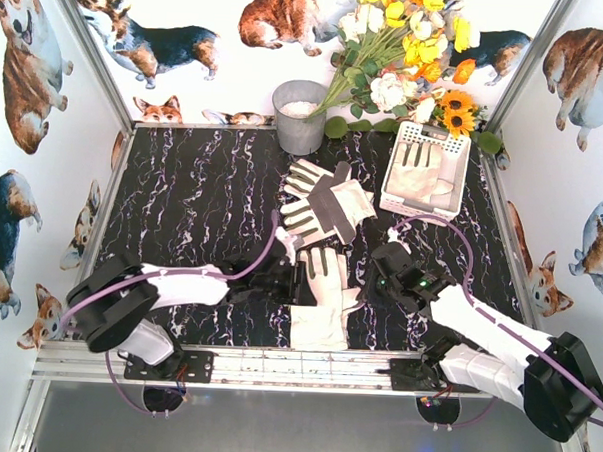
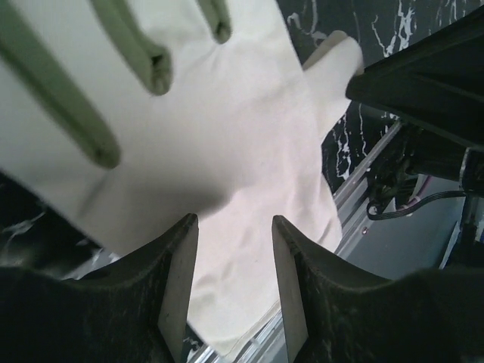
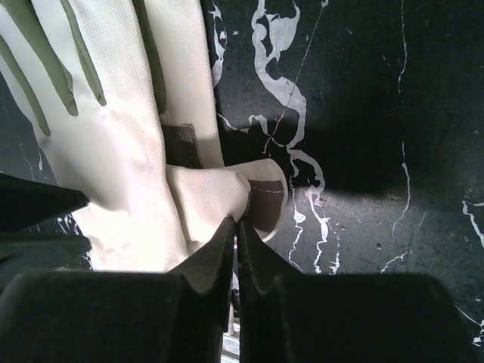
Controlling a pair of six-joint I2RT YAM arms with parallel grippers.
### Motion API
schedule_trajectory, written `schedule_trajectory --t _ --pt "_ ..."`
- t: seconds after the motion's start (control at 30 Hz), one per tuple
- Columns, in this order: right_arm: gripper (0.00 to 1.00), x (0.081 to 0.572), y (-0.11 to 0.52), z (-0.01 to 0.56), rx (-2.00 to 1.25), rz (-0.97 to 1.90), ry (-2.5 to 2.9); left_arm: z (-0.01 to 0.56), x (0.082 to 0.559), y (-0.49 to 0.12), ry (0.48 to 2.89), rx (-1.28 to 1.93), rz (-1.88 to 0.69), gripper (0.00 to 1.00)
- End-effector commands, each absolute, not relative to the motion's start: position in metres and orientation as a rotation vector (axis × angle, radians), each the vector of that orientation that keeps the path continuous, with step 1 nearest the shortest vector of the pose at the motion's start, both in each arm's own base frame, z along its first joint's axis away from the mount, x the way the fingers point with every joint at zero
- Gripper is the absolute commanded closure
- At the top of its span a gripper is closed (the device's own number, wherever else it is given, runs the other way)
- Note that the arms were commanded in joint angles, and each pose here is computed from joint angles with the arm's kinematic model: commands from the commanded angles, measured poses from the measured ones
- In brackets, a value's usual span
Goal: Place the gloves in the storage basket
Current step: Pair the glove with the glove, then pick up the glove from the center of the board.
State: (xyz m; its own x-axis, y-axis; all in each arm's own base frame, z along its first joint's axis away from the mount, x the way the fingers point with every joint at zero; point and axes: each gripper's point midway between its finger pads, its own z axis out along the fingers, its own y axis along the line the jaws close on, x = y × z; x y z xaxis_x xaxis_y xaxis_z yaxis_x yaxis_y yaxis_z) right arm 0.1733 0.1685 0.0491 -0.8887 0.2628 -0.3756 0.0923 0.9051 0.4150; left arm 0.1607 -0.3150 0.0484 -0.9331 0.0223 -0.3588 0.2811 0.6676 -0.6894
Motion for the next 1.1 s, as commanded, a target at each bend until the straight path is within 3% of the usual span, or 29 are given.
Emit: schedule_trajectory --t 0.0,0.23,0.33,0.4,0.6,0.8,1.07 --pt "0.90 0.190 0.174 0.071 0.251 0.583 2.548 0.060 0.168 -0.347 2.478 0.269 -1.237 0.62" --pt "0.31 0.183 0.167 0.092 0.263 0.626 2.501 0.048 0.170 -0.355 2.485 0.250 -1.257 0.64" --pt "0.11 0.182 0.163 0.094 0.284 0.663 2.481 0.047 0.170 -0.354 2.489 0.251 -1.253 0.64" --pt "0.04 0.181 0.165 0.090 0.297 0.732 2.484 0.047 0.169 -0.354 2.494 0.254 -1.253 0.64" --pt "0.03 0.186 0.190 0.084 0.277 0.957 2.448 0.048 0.169 -0.353 2.487 0.252 -1.245 0.65" --pt "0.12 0.182 0.194 0.069 0.201 0.931 2.533 0.080 0.183 -0.339 2.409 0.209 -1.157 0.56" --pt "0.23 0.174 0.198 0.051 0.144 0.841 2.631 0.066 0.193 -0.271 2.503 0.046 -0.845 0.51"
